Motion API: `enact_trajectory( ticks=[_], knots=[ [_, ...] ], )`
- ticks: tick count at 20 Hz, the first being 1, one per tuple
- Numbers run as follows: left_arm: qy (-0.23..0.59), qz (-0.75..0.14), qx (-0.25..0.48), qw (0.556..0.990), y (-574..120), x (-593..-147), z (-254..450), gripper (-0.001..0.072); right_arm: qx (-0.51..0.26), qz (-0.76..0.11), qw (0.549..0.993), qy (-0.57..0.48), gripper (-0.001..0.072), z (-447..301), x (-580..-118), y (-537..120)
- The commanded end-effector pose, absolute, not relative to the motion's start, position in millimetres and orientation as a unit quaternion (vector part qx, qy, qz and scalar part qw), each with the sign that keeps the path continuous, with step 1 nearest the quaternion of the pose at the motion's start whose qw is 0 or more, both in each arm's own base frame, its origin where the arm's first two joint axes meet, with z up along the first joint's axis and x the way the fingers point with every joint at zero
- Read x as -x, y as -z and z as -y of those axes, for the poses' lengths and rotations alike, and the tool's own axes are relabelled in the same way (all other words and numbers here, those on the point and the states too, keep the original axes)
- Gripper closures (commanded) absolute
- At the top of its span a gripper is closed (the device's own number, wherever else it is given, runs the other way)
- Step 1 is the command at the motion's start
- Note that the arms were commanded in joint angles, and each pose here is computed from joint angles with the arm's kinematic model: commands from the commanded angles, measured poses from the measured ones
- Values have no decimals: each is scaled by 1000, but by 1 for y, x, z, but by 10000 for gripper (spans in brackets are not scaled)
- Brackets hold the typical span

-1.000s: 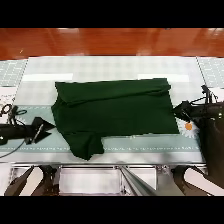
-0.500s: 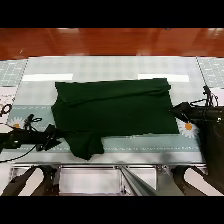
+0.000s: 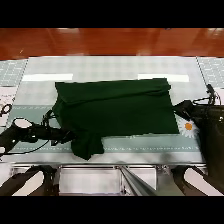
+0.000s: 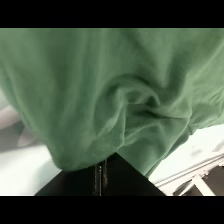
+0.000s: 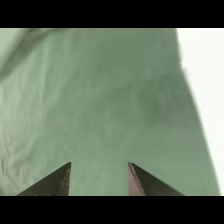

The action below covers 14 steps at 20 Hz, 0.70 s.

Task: Fold the shirts.

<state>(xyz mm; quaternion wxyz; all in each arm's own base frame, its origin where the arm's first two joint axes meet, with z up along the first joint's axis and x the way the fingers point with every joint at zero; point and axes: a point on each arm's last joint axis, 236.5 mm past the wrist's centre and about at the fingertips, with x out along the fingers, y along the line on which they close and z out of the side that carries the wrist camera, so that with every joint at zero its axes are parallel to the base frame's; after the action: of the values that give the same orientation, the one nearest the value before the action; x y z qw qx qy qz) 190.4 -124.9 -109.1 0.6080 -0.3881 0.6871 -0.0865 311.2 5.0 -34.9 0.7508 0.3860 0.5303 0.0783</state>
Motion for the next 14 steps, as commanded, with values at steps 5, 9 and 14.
enact_trajectory(
  ticks=[5, 9, 14],
  knots=[
    [120, -666, 387, 626, 88, -214, 124, 689, -375, -618, 685, 89, 301, 78, -234, 78],
    [123, -659, 385, 634, 83, -222, 123, 689, -385, -640, 659, 89, 301, 67, -219, 85],
    [122, -660, 385, 634, 83, -222, 123, 689, -415, -658, 627, 42, 301, 47, -221, 99]
  ],
)
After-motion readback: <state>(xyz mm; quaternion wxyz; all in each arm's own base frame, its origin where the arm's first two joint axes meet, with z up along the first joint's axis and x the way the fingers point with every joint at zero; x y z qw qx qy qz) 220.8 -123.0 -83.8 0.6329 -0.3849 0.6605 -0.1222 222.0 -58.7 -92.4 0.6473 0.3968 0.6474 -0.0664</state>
